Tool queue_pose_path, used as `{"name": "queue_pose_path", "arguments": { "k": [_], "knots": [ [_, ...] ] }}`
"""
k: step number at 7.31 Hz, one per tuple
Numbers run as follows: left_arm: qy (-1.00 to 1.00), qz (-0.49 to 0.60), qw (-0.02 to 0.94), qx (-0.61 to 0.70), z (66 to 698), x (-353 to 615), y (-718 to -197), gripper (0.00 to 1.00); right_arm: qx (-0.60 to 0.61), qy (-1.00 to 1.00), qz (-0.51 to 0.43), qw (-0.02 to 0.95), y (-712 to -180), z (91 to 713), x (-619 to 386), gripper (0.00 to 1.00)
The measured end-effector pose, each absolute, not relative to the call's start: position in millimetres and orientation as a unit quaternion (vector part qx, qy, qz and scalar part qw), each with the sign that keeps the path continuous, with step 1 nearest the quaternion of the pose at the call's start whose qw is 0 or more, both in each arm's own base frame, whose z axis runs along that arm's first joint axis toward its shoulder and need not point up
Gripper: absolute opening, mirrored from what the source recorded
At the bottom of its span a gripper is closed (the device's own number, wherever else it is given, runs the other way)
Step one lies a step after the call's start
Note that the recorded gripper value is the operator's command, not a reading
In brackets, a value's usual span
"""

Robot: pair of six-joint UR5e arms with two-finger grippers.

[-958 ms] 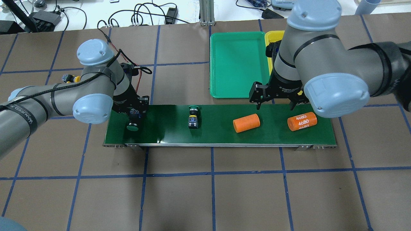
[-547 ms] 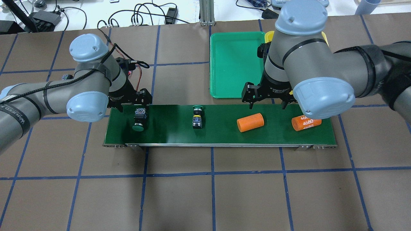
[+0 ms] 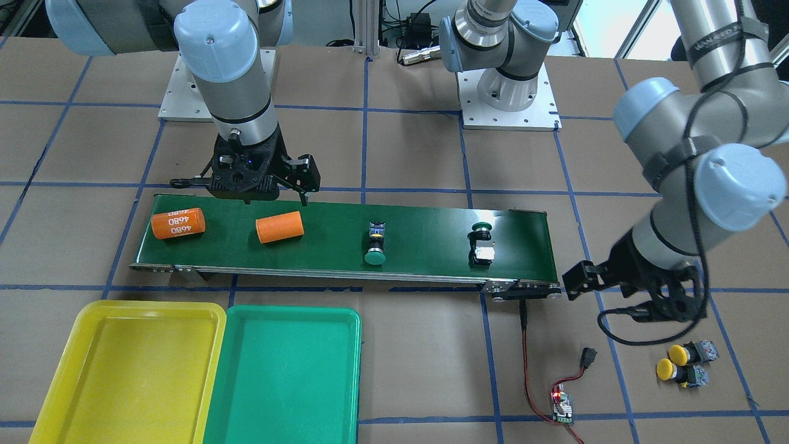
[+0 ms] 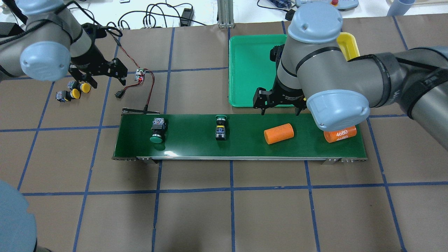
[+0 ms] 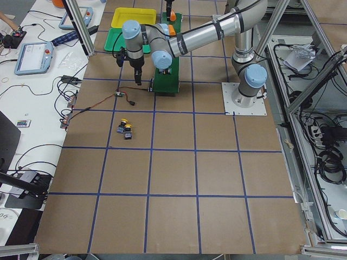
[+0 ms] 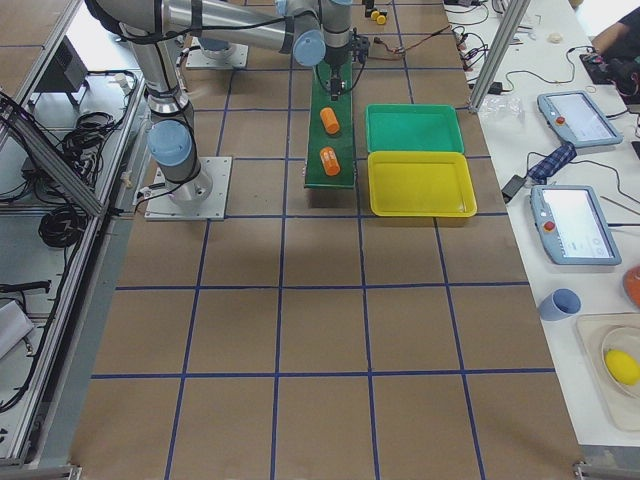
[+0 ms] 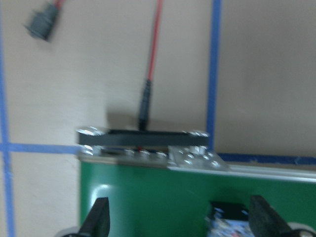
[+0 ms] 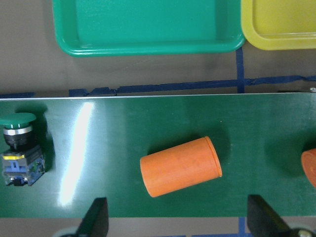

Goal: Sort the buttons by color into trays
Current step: 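Grasp green button with right gripper while left grasps yellow button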

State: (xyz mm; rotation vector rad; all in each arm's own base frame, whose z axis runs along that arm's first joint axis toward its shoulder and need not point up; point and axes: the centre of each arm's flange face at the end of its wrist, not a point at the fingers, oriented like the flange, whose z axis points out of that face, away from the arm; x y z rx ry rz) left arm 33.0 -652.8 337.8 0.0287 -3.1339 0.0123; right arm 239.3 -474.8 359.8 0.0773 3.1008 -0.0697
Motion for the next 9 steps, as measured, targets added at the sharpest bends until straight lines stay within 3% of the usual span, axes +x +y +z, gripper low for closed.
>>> {"name": "queue_pose_path", "arguments": {
  "k": [4, 7, 9],
  "knots": [
    [-0.972, -0.005, 0.015, -0.236, 282, 178, -717, 1.00, 0.070, 0.997, -0.024, 0.027, -474, 330, 290, 1.00],
    [-0.904, -0.007, 0.020, -0.427, 234, 199, -728, 1.00, 0.087, 0.996, -0.020, 0.027, -473, 307, 315, 1.00],
    [-0.884, -0.006, 0.024, -0.467, 218, 213, -726, 1.00, 0.091, 0.995, -0.013, 0.024, -471, 291, 328, 1.00]
  ]
}}
